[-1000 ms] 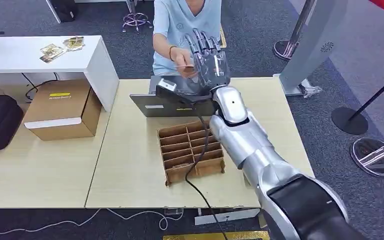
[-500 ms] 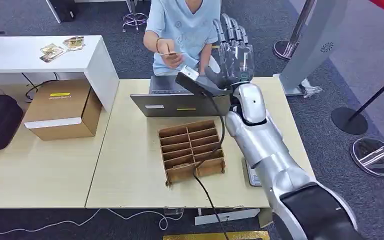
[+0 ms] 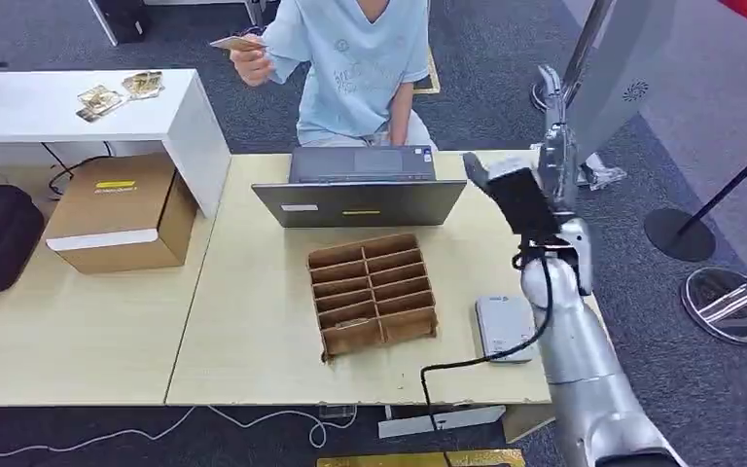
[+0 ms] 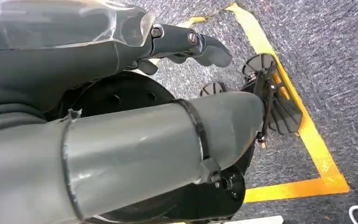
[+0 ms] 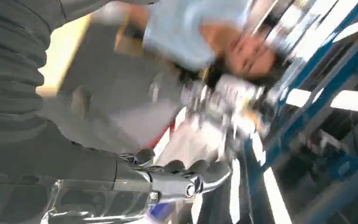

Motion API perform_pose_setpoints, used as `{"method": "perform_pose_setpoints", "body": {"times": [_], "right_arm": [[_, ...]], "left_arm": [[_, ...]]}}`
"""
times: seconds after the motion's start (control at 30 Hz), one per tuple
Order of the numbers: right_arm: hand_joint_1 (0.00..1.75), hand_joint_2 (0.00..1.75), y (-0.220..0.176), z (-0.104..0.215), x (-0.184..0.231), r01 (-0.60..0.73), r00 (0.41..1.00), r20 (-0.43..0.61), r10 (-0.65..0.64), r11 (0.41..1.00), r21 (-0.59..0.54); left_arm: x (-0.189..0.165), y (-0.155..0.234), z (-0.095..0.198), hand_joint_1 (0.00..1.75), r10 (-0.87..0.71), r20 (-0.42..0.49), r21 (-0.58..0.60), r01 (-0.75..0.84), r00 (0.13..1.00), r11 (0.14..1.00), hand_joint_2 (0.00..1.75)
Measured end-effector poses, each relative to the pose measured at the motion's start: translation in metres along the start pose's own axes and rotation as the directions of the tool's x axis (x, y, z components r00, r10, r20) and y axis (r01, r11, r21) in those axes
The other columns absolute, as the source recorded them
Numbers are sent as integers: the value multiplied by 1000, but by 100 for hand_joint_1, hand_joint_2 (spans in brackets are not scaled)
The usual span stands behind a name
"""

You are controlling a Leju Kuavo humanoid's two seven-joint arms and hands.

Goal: Pass the card to the sensor for recognition and then transmit it.

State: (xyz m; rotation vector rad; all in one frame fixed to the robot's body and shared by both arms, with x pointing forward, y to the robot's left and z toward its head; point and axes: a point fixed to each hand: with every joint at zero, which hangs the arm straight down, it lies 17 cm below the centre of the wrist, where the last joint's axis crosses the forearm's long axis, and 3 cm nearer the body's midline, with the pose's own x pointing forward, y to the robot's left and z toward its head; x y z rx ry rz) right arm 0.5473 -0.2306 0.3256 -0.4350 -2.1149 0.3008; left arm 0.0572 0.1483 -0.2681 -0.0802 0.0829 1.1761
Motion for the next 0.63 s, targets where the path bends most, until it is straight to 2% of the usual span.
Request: {"method": "perform_pose_setpoints", "body": {"times": [0.1, 0.17, 0.23, 0.4, 0.63], "right_arm": [[0, 175, -11, 14, -4, 204, 979, -15, -203, 978, 38], [0, 175, -14, 29, -4, 343, 939, -23, -343, 935, 94], [0, 175, -17, 44, -6, 430, 902, -34, -430, 893, 129], [0, 175, -27, 80, -12, 556, 830, -65, -555, 811, 180], [0, 175, -32, 128, -24, 627, 779, -121, -616, 758, 178]], "left_arm": [[-1, 0, 0, 0, 10, -3, -7, -10, 1000, 1000, 0], [-1, 0, 0, 0, 13, -4, -14, -13, 1000, 1000, 0], [-2, 0, 0, 0, 16, -5, -18, -16, 1000, 1000, 0], [-2, 0, 0, 0, 19, -6, -29, -19, 1000, 999, 0], [-2, -1, 1, 0, 18, -6, -48, -18, 1000, 999, 0]]}}
